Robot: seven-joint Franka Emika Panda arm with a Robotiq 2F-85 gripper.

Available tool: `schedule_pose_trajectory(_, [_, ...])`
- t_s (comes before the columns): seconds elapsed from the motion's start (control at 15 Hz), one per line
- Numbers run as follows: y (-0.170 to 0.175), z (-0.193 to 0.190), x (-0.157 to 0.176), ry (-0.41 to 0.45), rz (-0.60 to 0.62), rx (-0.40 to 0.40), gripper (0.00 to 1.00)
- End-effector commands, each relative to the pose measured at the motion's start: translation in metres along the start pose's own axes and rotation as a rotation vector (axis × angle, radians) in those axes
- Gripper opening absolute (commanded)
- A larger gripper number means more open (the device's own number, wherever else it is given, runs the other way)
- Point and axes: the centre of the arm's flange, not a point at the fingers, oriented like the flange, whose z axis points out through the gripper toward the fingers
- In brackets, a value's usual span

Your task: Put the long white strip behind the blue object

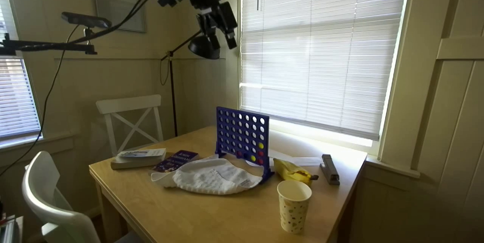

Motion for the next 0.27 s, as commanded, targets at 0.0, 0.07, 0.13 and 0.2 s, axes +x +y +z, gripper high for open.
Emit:
schedule_pose_trajectory(0.0, [-0.005,-0.012,-0.001,-0.020,-0.025,0.001,1.00])
schedule_pose_trajectory(0.07, [-0.008,-0.020,-0.002,-0.027,-0.038,0.003,1.00])
schedule_pose_trajectory(0.13, [-0.008,-0.023,-0.001,-0.028,-0.045,0.003,1.00])
schedule_pose_trajectory(0.2, [-0.008,-0.023,-0.001,-0.031,-0.048,0.003,1.00])
